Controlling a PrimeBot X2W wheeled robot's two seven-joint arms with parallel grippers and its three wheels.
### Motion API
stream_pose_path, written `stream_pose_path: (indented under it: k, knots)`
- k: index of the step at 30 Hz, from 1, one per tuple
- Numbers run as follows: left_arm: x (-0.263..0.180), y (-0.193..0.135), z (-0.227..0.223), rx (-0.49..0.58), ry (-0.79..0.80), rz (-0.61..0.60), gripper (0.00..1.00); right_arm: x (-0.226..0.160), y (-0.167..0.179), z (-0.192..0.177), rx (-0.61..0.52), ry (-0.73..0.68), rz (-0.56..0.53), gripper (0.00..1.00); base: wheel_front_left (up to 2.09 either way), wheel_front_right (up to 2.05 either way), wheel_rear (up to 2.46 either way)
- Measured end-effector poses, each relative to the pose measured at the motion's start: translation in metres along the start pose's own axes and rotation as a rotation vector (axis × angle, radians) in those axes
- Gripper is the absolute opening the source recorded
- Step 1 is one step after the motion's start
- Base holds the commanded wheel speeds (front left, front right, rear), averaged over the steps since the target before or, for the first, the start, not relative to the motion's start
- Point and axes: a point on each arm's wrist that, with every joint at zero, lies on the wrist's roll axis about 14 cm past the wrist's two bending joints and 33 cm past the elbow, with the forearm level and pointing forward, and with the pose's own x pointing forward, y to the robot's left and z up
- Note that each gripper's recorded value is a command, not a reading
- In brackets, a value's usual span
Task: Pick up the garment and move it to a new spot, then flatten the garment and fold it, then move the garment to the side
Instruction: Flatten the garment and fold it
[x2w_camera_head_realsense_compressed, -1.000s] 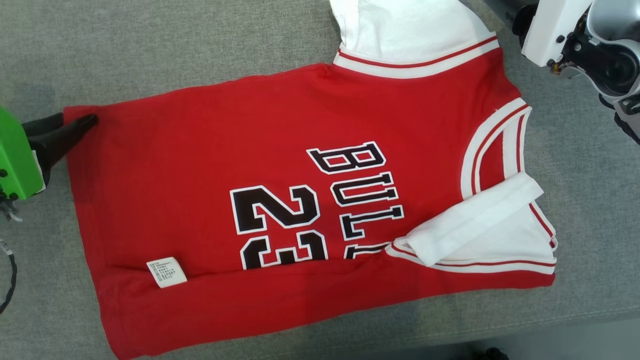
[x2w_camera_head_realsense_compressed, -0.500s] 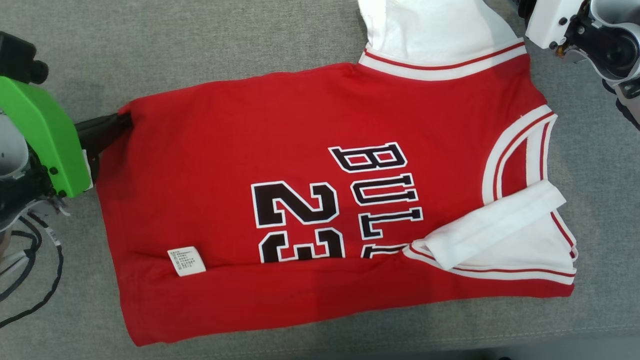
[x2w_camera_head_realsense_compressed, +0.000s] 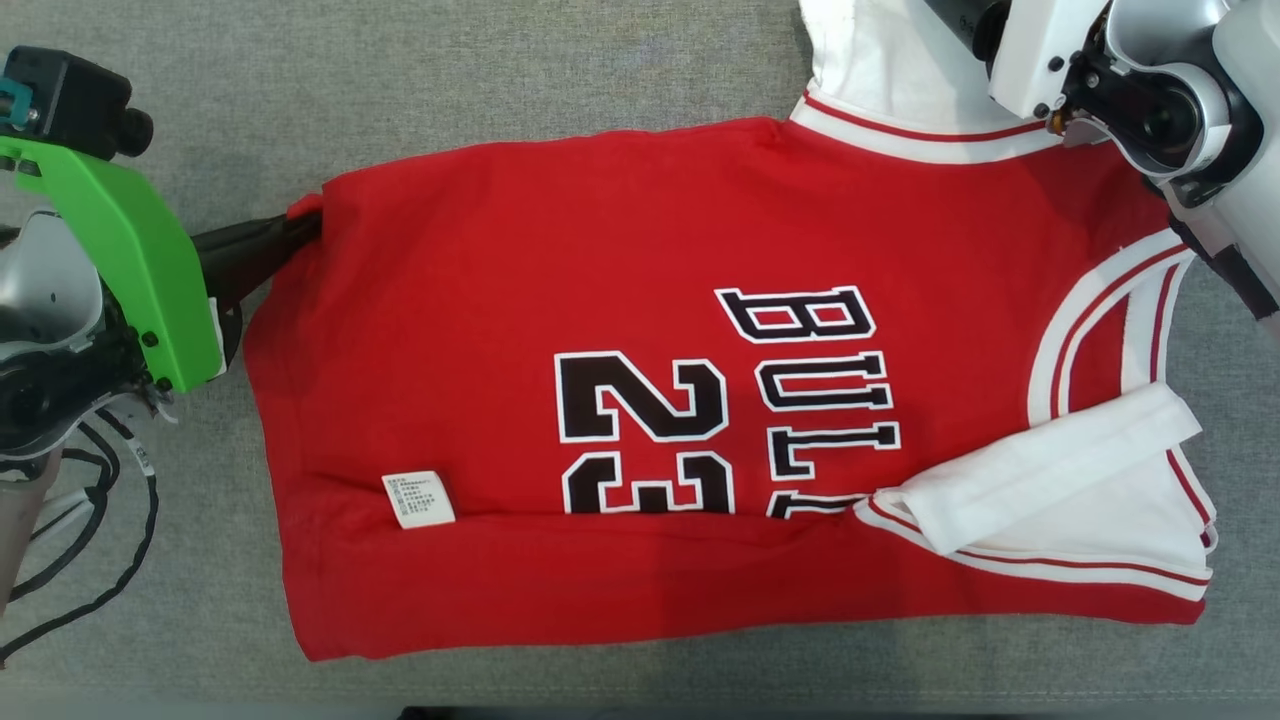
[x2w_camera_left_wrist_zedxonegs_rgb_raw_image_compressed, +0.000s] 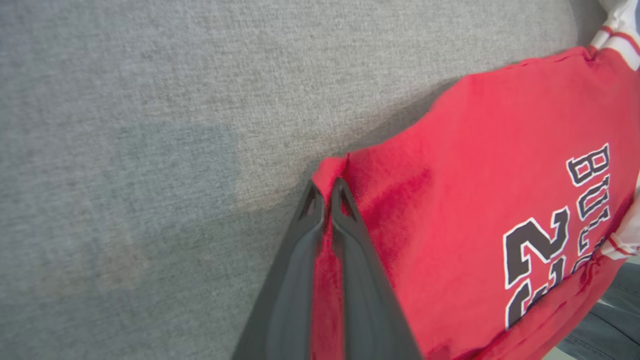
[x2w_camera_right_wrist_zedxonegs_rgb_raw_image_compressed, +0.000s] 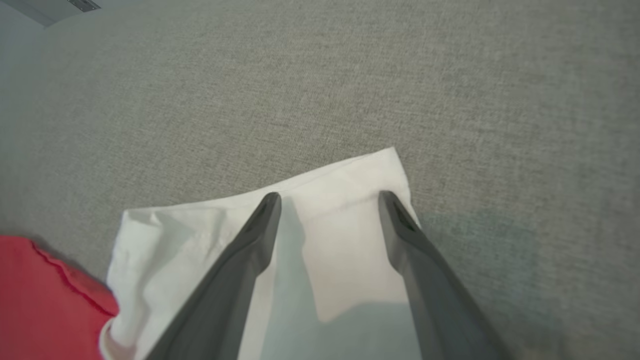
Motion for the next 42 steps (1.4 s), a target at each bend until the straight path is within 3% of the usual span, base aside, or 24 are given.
stream_pose_path:
  k: [22,23,25,26,27,37,42]
  knots:
    - [0.009,-0.002,-0.001,0.015,-0.004,-0.030,0.00,0.013,-0.024,0.007,-0.070,0.025,-0.070,1.00,0.00,0.00,0.00]
    - [0.009,-0.002,-0.001,0.014,-0.003,-0.029,0.00,0.014,-0.024,0.007,-0.074,0.027,-0.070,0.92,0.00,0.00,0.00]
    - [0.009,-0.002,-0.002,0.013,-0.002,-0.029,0.00,0.015,-0.024,0.007,-0.077,0.041,-0.069,0.30,0.00,0.00,0.00]
    - [0.009,-0.001,-0.002,0.013,-0.001,-0.028,0.00,0.016,-0.023,0.006,-0.076,0.047,-0.066,0.05,0.00,0.00,0.00]
    - [0.009,-0.001,-0.002,0.012,-0.001,-0.027,0.00,0.017,-0.023,0.006,-0.075,0.050,-0.065,0.00,0.00,0.00,0.00]
    - [0.008,0.004,0.001,0.007,-0.023,-0.012,0.00,0.011,-0.017,0.010,-0.029,0.050,-0.044,0.00,0.00,0.00,0.00]
    - [0.004,0.009,0.007,0.027,-0.049,0.020,0.00,-0.002,-0.016,0.034,-0.012,-0.039,-0.034,0.00,0.00,0.00,0.00]
